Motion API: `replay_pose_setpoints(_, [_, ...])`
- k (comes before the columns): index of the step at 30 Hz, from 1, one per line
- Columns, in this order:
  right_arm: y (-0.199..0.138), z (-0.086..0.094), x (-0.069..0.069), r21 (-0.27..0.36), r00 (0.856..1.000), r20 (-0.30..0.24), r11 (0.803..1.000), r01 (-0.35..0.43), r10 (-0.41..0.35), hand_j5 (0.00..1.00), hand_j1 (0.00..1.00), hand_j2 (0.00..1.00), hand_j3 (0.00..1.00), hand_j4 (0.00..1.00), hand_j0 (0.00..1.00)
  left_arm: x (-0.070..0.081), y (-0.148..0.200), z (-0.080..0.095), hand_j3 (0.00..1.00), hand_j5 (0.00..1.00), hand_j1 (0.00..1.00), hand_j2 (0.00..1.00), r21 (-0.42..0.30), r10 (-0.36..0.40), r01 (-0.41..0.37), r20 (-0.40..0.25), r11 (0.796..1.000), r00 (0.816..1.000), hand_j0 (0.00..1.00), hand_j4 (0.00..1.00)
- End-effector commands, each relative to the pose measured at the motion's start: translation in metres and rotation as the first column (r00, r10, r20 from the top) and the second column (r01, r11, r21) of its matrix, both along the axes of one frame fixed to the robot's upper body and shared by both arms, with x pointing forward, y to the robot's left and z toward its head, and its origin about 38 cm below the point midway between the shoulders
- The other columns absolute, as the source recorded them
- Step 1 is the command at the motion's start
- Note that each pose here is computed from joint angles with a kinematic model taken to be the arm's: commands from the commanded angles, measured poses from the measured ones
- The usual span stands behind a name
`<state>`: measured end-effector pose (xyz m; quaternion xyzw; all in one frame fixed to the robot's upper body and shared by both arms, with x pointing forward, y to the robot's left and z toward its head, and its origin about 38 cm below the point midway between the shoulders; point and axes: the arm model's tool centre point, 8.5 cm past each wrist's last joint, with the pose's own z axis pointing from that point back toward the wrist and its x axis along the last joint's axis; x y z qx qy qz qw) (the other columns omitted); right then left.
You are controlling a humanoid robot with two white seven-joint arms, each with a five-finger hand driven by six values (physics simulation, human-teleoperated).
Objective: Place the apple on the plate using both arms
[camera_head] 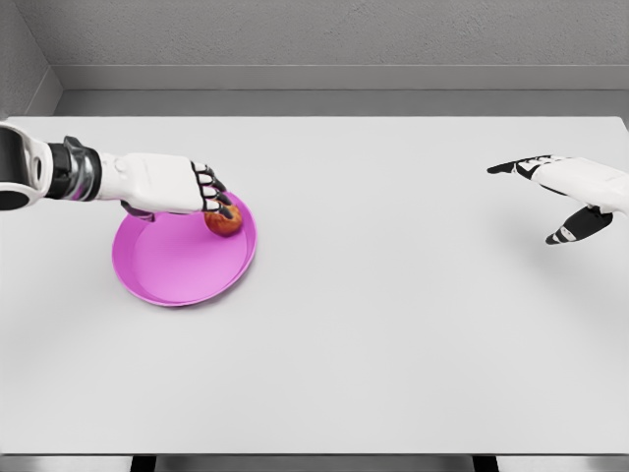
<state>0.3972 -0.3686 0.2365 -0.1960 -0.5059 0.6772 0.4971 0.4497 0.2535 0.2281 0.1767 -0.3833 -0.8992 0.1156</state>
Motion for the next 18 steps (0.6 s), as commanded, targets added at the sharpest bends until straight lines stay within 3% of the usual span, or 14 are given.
replay_pose_setpoints(1, [0.000,0.001,0.000,0.001,1.000,0.002,1.000,0.001,-0.001,1.00,1.00,1.00,1.00,1.00,1.00,0.002,0.008,0.016,1.00,1.00,1.00,1.00,-0.067,0.036,-0.036,0.001,0.997,0.999,1.00,1.00])
replay_pose_setpoints(4, [0.000,0.001,0.000,0.001,1.000,0.002,1.000,0.001,-0.001,1.00,1.00,1.00,1.00,1.00,1.00,0.001,0.018,0.023,1.00,1.00,1.00,1.00,-0.130,0.069,-0.072,-0.023,0.989,0.997,1.00,1.00])
replay_pose_setpoints(8, [0.000,0.000,0.000,0.001,1.000,-0.001,1.000,0.001,-0.001,1.00,1.00,1.00,1.00,1.00,1.00,-0.008,0.053,0.028,1.00,1.00,1.00,1.00,-0.269,0.164,-0.188,-0.108,0.945,0.980,1.00,1.00])
replay_pose_setpoints(13, [0.000,0.001,0.000,0.001,1.000,0.000,1.000,0.000,0.000,1.00,1.00,1.00,1.00,1.00,1.00,-0.017,0.085,0.038,1.00,1.00,1.00,1.00,-0.301,0.231,-0.254,-0.112,0.919,0.967,1.00,1.00])
replay_pose_setpoints(15, [0.000,0.000,0.000,0.001,1.000,0.000,1.000,0.001,-0.001,1.00,1.00,1.00,1.00,1.00,1.00,-0.024,0.100,0.032,1.00,1.00,1.00,1.00,-0.347,0.266,-0.302,-0.148,0.888,0.953,1.00,1.00])
replay_pose_setpoints(17, [0.000,0.000,0.000,0.001,1.000,0.000,1.000,0.001,-0.001,1.00,1.00,1.00,1.00,1.00,1.00,-0.033,0.113,0.017,1.00,1.00,1.00,1.00,-0.330,0.294,-0.341,-0.185,0.880,0.938,1.00,1.00])
replay_pose_setpoints(18, [-0.001,0.000,0.000,0.001,1.000,0.000,1.000,0.002,-0.002,1.00,1.00,1.00,1.00,1.00,1.00,-0.035,0.109,0.016,1.00,1.00,1.00,1.00,-0.330,0.285,-0.334,-0.189,0.883,0.940,1.00,1.00])
